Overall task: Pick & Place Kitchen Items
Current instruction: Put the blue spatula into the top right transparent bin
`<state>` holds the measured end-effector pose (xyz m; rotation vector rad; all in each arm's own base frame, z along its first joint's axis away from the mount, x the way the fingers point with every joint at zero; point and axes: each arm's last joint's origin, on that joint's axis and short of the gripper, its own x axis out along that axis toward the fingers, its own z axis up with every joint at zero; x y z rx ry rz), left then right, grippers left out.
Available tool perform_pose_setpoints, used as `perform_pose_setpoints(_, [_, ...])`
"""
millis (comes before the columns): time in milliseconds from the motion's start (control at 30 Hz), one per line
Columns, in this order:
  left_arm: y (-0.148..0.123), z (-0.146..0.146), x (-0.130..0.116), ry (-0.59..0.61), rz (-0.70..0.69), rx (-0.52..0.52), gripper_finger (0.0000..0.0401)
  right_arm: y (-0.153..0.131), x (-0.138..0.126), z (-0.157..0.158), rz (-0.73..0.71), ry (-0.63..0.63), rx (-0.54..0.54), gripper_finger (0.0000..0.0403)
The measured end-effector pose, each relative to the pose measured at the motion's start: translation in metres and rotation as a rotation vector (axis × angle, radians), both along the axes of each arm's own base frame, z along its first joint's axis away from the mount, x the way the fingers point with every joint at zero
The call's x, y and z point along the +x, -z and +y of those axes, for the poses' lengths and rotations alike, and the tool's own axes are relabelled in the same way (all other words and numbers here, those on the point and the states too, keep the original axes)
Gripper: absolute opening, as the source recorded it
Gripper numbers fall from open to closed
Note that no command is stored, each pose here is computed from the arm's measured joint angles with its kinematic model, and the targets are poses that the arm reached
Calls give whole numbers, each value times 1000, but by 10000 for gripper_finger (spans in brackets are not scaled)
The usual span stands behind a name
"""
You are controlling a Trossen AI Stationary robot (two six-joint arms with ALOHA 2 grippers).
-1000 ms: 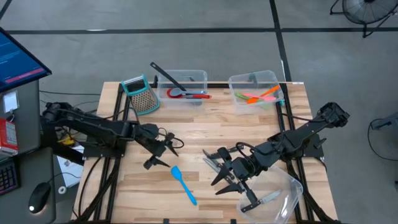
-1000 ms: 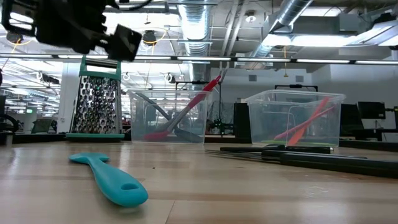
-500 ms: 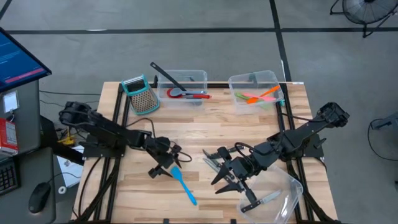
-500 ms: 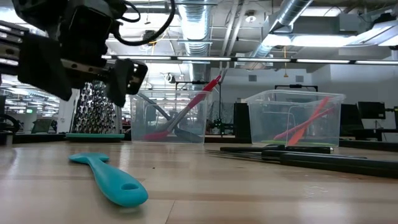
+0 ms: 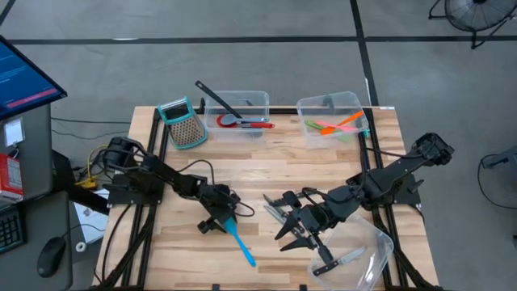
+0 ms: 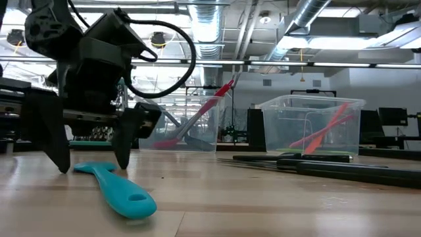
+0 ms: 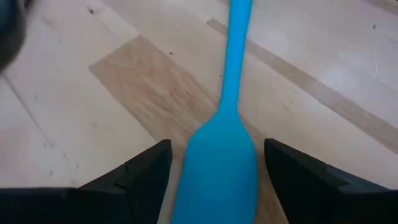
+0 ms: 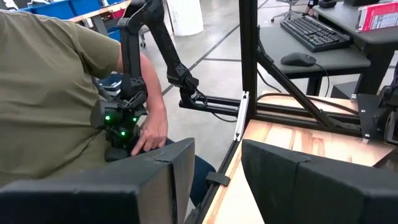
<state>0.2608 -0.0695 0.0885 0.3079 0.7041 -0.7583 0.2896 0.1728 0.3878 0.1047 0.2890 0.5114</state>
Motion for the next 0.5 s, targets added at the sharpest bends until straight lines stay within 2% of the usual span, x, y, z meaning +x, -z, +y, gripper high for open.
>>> perform_pose_setpoints(133, [7,1,-4,31,0,38,219,0,1,-1,2,6,5,129])
perform_pose_setpoints(367, [12,3,-10,34,-1,52,97,0,1,-1,3,6,7,129])
perform_pose_setpoints(500, [12,3,-10,28,-4,45,50,0,1,-1,3,7,7,129])
